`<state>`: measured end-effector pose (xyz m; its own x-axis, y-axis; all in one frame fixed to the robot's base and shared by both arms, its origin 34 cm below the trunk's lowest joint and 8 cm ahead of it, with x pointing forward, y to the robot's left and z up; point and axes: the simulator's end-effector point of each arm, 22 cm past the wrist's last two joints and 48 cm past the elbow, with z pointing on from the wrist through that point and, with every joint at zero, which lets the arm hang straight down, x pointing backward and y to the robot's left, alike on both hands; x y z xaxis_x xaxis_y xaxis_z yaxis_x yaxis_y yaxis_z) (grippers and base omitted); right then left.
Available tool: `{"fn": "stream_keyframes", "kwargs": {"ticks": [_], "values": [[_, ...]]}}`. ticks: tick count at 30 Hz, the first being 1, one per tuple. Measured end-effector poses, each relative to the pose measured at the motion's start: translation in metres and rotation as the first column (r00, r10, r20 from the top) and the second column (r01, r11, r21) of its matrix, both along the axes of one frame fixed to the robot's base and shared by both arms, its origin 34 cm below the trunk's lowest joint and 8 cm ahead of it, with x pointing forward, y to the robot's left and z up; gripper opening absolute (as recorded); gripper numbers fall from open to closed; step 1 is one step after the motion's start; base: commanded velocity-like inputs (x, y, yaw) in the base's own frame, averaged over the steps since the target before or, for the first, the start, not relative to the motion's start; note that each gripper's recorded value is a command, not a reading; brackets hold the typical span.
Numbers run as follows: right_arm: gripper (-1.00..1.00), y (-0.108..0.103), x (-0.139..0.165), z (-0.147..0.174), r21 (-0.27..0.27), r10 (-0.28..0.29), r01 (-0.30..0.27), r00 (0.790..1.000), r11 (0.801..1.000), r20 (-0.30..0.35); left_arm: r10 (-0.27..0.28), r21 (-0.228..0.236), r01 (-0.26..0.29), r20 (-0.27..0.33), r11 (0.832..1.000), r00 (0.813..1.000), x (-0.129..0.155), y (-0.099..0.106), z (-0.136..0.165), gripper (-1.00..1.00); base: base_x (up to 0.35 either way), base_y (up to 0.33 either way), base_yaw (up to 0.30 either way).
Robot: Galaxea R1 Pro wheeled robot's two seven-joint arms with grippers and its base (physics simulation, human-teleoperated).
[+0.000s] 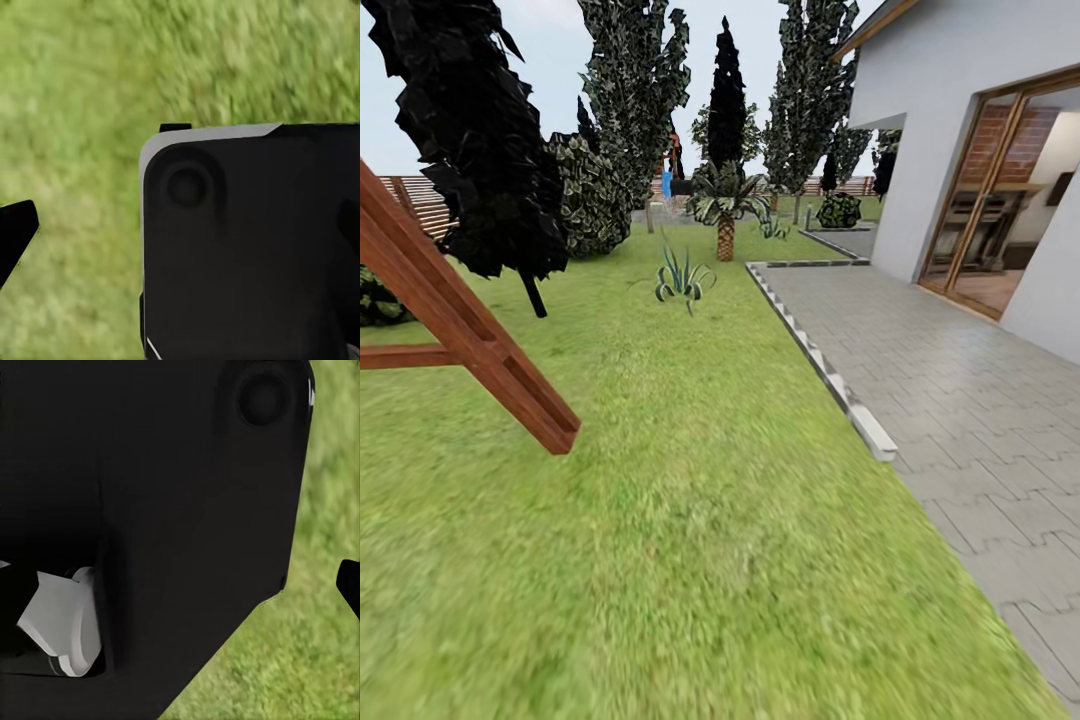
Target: Take the three Easter eggs out of the wicker basket on the lawn in the garden, then place them on the lawn next to a single tree (choose any tree) so that all three eggs are next to the same tree and none are left in the basket.
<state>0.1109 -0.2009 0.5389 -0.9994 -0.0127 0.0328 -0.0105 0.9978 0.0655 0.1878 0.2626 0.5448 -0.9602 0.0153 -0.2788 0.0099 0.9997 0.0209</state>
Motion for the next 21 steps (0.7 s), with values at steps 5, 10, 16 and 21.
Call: {"fn": "stream_keyframes", "kwargs": {"ticks": [5, 10, 16, 21], "values": [[1.00, 0.0001, 0.0011, -0.0001, 0.000, -0.002, 0.002, 1.000, 1.000, 0.003, 0.000, 0.000, 0.000, 0.000, 1.000, 1.000, 0.0001, 0.0000, 0.0000, 1.00, 0.321, 0.053, 0.000], [1.00, -0.0006, 0.0012, -0.0001, -0.004, -0.017, 0.017, 1.000, 1.000, 0.002, 0.000, 0.000, 0.000, 0.000, 1.000, 1.000, 0.0001, -0.0001, 0.0000, 1.00, 0.321, 0.008, 0.000], [1.00, -0.0010, 0.0012, -0.0001, -0.004, -0.021, 0.021, 1.000, 1.000, 0.002, -0.001, 0.000, 0.001, 0.000, 1.000, 1.000, 0.0000, -0.0001, 0.0000, 1.00, 0.321, 0.001, 0.000], [1.00, -0.0011, 0.0012, -0.0002, -0.005, -0.022, 0.022, 1.000, 1.000, 0.002, -0.001, 0.000, 0.001, 0.000, 1.000, 1.000, 0.0001, -0.0002, 0.0000, 1.00, 0.321, 0.000, 0.000]]}}
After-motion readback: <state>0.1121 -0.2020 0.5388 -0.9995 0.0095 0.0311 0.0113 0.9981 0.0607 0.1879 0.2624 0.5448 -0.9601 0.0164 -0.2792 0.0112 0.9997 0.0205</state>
